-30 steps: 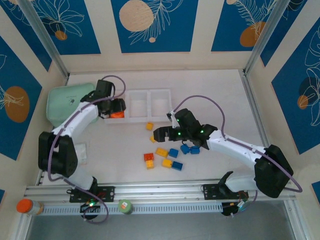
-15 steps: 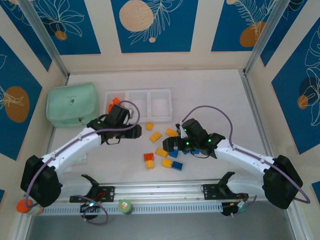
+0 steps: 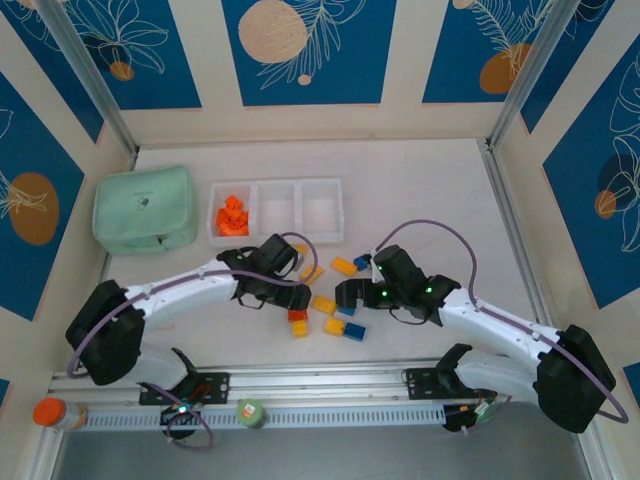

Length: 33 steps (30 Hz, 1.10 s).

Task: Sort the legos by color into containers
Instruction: Pick up the lego from the middle-left of the table.

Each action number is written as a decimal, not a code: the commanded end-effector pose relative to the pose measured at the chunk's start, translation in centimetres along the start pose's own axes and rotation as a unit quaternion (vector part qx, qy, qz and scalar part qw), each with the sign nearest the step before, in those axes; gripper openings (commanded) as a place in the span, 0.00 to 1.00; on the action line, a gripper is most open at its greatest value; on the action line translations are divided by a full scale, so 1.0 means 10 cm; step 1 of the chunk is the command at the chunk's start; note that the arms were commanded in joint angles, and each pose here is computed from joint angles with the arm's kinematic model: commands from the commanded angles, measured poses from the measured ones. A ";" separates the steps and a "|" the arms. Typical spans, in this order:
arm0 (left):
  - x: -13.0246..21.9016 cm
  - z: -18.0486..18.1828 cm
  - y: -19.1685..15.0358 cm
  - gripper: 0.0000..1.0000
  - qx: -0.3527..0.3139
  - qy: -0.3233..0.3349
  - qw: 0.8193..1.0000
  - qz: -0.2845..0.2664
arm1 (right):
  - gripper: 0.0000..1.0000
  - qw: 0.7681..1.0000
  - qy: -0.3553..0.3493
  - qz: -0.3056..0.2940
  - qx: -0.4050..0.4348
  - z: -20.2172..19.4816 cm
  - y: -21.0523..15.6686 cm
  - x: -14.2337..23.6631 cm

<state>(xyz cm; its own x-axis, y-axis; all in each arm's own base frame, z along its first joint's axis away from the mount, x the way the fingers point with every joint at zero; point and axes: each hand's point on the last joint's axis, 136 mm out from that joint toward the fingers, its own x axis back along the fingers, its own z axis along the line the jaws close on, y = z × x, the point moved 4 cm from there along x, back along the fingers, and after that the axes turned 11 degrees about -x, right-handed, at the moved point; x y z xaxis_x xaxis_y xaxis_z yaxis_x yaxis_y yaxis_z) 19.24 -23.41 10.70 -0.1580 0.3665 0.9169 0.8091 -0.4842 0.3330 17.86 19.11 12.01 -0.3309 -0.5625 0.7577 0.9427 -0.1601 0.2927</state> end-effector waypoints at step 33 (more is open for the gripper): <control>-0.53 -0.05 -0.31 0.67 0.100 0.097 0.988 0.071 | 0.99 0.999 0.022 -0.013 -0.026 -0.11 0.03 0.06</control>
<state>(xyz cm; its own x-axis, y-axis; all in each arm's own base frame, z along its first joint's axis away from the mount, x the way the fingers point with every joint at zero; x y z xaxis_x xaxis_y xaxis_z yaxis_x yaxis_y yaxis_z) 17.81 -24.44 5.92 -0.1399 0.1534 0.9782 0.9171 -0.3523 0.1864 18.09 17.72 11.57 -0.3567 -0.5690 0.7410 0.9342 -0.2181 0.2822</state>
